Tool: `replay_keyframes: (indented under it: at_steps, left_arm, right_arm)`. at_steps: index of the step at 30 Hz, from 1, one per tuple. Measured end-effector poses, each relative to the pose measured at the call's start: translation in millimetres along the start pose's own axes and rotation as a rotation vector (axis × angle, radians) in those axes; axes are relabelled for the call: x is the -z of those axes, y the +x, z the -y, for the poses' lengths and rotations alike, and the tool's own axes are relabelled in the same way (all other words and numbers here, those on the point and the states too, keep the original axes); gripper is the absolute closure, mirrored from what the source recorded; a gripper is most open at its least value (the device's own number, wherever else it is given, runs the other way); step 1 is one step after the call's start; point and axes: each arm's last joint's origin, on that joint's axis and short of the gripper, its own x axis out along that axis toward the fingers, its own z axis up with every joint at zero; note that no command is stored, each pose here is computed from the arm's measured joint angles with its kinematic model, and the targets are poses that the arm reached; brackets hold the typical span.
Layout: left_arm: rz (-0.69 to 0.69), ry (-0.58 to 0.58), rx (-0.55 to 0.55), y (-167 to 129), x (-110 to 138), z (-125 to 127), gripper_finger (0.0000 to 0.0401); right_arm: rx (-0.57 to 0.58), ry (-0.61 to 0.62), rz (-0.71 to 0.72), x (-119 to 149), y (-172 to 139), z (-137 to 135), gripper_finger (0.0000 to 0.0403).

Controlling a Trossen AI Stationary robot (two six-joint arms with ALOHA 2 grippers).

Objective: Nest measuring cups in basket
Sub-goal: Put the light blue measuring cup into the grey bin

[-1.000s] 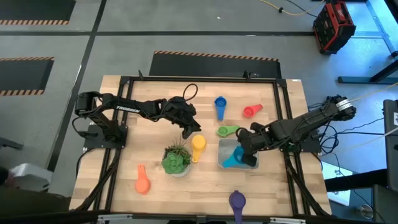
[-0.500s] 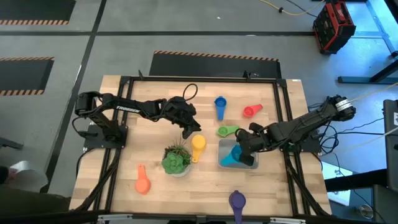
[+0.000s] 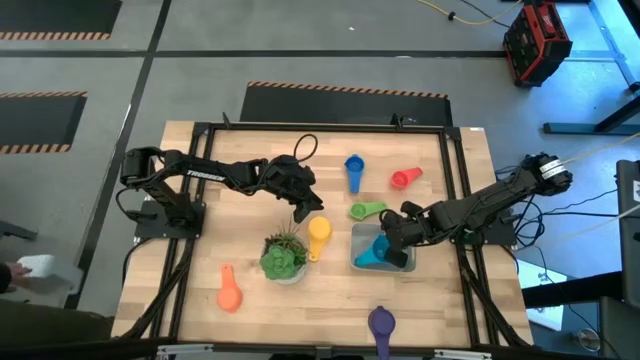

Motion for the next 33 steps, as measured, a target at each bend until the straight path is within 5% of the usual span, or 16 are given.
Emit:
replay_keyframes:
  at_steps: [27,33]
  left_arm:
    - [0.001,-0.001,-0.002,0.0,-0.1,-0.1,0.029]
    - [0.001,-0.001,-0.002,0.0,-0.1,-0.1,0.029]
  right_arm:
    - [-0.036,-0.009,-0.034,1.1,-0.1,-1.0,0.0372]
    - [-0.046,-0.002,-0.048,1.6,-0.1,-1.1,0.0335]
